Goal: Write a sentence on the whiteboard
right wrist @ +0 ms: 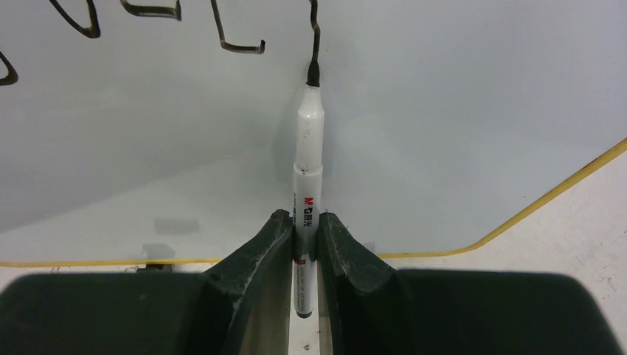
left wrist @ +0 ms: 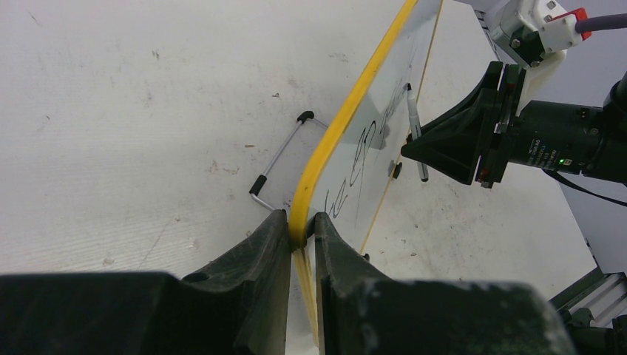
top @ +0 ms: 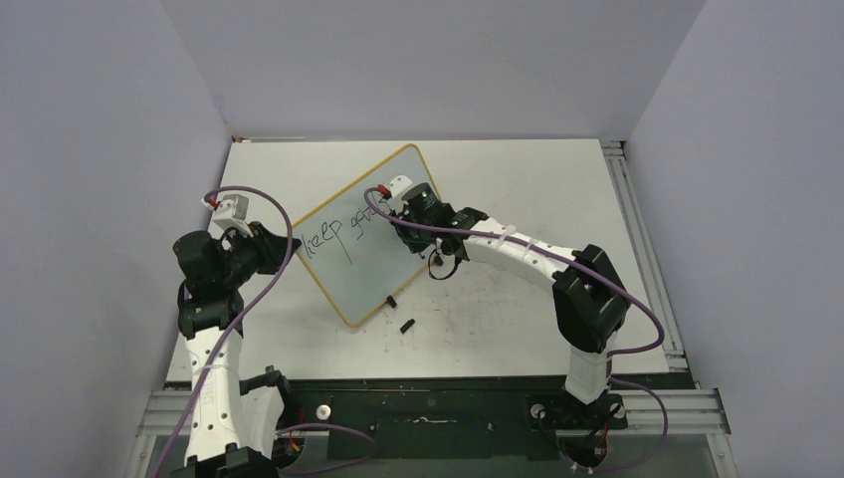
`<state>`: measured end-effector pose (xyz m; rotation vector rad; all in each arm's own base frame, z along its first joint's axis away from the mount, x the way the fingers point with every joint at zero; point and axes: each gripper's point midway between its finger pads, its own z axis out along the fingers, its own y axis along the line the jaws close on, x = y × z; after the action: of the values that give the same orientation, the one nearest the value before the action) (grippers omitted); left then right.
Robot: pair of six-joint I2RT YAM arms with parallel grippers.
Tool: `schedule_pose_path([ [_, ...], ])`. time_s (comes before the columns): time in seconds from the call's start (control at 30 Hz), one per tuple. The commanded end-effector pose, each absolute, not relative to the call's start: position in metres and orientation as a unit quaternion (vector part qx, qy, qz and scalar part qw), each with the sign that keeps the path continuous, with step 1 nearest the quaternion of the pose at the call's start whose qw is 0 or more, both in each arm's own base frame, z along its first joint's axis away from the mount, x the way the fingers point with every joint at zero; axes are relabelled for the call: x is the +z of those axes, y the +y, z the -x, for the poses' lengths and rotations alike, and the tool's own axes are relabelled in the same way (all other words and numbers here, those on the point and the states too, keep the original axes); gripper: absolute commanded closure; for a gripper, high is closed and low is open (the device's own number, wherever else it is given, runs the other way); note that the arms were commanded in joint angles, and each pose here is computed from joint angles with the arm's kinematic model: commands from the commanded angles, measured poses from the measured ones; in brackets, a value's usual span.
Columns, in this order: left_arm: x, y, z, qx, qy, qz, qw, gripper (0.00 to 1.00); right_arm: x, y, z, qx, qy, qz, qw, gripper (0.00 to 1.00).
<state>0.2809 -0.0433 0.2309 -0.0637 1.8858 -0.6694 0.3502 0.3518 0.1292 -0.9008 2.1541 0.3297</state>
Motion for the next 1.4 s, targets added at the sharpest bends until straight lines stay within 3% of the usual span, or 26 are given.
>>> schedule_pose_path([
  [0.0,0.245,-0.035,-0.286,-0.259,0.785,0.022,0.562,1.0,0.138,0.357,-0.346,0.139,0.838,0.353,0.391,0.95],
  [0.7,0.245,-0.035,-0.286,-0.259,0.784,0.021,0.563,1.0,0.179,0.356,-0.34,0.162,0.809,0.355,0.44,0.95],
  [1.37,0.245,-0.035,-0.286,-0.259,0.785,0.023,0.562,1.0,0.177,0.34,-0.388,0.133,0.828,0.323,0.439,0.95],
])
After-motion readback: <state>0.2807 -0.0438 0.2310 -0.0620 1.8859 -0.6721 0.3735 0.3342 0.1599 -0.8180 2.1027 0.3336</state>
